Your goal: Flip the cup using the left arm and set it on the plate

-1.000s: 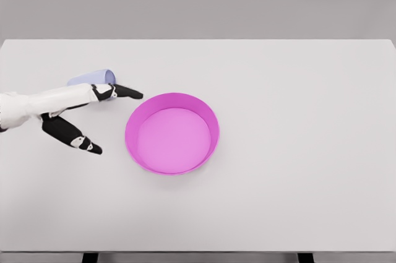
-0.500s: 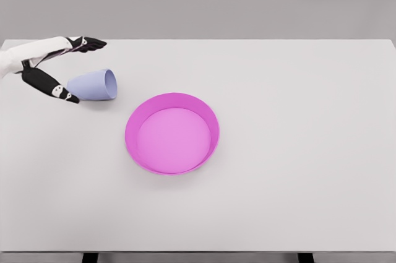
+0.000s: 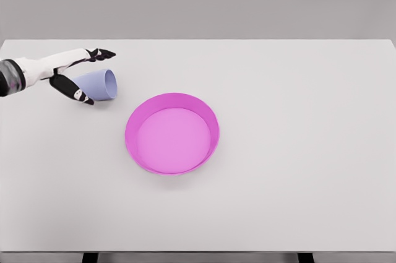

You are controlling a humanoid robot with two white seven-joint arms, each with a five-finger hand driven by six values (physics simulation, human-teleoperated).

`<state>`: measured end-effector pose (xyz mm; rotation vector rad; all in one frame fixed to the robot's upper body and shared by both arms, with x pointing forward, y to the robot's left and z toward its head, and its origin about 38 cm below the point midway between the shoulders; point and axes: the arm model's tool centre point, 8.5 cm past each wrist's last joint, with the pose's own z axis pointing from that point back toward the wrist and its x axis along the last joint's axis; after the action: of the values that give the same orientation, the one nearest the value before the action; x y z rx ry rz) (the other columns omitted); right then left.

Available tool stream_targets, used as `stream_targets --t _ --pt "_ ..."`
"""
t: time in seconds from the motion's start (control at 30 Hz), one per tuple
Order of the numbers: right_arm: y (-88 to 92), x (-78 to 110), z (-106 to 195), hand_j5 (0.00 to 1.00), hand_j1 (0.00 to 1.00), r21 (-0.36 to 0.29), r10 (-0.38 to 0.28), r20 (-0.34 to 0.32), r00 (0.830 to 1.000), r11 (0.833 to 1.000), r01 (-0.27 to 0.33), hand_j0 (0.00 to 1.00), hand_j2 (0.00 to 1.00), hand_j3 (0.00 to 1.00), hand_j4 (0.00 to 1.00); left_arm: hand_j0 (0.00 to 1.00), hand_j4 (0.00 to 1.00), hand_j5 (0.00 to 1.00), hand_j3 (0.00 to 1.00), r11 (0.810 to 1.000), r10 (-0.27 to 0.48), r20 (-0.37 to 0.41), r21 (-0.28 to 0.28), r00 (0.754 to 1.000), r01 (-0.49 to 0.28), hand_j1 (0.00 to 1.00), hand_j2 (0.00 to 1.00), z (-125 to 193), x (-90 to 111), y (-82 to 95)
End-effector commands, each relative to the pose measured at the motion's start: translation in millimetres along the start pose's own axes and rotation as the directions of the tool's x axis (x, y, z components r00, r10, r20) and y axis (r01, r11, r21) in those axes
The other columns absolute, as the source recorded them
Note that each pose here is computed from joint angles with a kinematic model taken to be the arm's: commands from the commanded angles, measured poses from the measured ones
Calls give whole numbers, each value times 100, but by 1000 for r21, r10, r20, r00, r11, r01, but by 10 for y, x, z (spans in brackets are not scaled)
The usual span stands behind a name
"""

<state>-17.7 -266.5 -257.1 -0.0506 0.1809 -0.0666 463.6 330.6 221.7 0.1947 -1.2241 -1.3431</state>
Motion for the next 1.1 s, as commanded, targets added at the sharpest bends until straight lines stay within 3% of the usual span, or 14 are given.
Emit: stream_targets --t 0.0,0.1,0.37,0.67,0.77,1.07 --pt "0 -4 0 100 100 1 1 -1 1000 1000 -1 100 100 100 100 100 100 100 100 1000 -11 -26 -5 1000 10 100 100 -51 -61 -38" --pt "0 1 0 100 100 1 1 0 1000 1000 -1 100 100 100 100 100 100 100 100 998 -61 -53 11 997 62 100 100 -52 -60 24" --pt "0 -4 0 100 100 1 1 -1 1000 1000 -1 100 100 100 100 100 100 100 100 1000 -21 -53 -7 998 21 100 100 -240 -99 -107" --pt "-1 -4 0 100 100 -1 1 -1 1000 1000 -1 100 100 100 100 100 100 100 100 1000 -24 -57 0 998 24 100 100 -220 -106 -66" --pt "0 1 0 100 100 1 1 0 1000 1000 -1 100 100 100 100 100 100 100 100 1000 3 -99 12 995 -2 100 100 -214 -258 5" --pt "0 -4 0 100 100 1 1 -1 1000 1000 -1 100 100 100 100 100 100 100 100 1000 -7 -111 -31 994 3 100 100 -457 -240 -189"
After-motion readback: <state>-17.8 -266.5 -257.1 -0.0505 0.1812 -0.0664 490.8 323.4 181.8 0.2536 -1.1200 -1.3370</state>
